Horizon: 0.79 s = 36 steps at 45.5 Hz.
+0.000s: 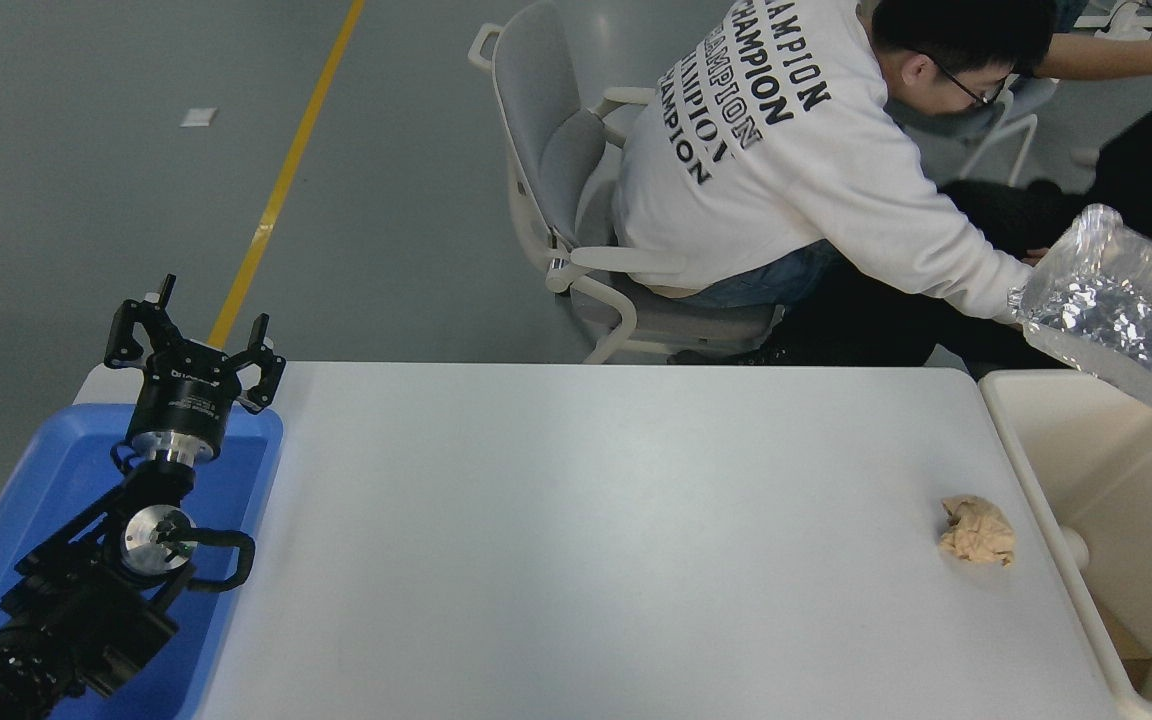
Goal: Pick up foil plate and place in dustbin
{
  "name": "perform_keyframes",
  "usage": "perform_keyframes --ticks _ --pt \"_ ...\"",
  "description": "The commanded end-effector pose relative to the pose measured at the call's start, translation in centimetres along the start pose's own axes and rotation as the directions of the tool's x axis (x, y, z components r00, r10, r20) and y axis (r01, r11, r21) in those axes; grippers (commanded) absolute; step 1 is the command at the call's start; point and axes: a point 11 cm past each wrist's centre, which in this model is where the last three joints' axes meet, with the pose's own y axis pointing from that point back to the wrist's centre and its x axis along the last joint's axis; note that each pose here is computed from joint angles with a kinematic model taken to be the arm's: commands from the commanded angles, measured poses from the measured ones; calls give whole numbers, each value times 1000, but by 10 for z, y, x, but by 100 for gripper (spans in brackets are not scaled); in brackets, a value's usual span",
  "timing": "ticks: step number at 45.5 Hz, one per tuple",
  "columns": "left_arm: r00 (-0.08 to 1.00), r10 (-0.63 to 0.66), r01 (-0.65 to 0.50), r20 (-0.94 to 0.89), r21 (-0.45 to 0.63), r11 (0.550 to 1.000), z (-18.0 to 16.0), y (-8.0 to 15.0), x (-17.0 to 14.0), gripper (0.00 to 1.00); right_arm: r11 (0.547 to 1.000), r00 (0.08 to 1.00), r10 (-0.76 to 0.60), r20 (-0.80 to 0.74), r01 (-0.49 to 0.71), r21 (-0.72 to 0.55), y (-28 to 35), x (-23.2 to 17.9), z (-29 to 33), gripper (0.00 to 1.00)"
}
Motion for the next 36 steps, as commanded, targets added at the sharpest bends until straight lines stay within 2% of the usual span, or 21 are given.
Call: perform_keyframes --ticks 1,15,28,36 --pt "1000 0 0 0 0 1000 0 0 0 99 971 977 190 95 -172 -167 -68 -7 86 0" --pt "1000 0 0 0 0 1000 0 0 0 99 934 950 311 -5 -306 -185 -121 -3 75 0" --pt "1000 0 0 0 0 1000 0 0 0 99 887 895 444 39 -433 -161 -153 -6 82 0" --pt "1000 0 0 2 0 1000 0 0 0 99 861 875 484 -6 -477 -179 -167 -13 91 0"
